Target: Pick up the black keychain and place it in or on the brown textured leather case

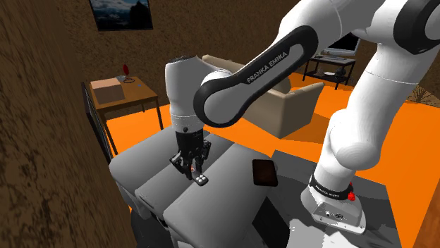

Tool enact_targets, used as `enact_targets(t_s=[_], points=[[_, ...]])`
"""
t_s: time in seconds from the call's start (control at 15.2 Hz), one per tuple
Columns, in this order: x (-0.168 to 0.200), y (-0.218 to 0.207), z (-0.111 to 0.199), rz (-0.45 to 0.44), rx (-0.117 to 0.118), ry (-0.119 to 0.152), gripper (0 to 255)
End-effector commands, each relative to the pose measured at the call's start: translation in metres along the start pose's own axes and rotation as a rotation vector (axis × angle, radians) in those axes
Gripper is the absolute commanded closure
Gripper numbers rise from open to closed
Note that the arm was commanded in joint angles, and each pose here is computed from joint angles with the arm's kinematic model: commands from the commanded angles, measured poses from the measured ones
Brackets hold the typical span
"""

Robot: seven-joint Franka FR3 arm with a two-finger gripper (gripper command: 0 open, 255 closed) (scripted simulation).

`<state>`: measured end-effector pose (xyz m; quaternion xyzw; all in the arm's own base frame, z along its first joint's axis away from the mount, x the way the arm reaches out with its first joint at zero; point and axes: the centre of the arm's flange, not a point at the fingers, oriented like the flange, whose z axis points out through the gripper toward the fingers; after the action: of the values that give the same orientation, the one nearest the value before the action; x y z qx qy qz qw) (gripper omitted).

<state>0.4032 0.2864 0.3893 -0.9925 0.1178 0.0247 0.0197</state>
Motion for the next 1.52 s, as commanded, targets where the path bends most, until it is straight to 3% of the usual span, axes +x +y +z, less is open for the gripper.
enact_targets(t_s=[0.0,0.4,1.45], points=[[0.0,0.0,-0.011,0.0,0.0,0.0,255],[-0.002,-0.001,-0.039,0.0,0.0,0.0,255],[-0.128,0.168,-0.048,0.0,0.0,0.0,255]])
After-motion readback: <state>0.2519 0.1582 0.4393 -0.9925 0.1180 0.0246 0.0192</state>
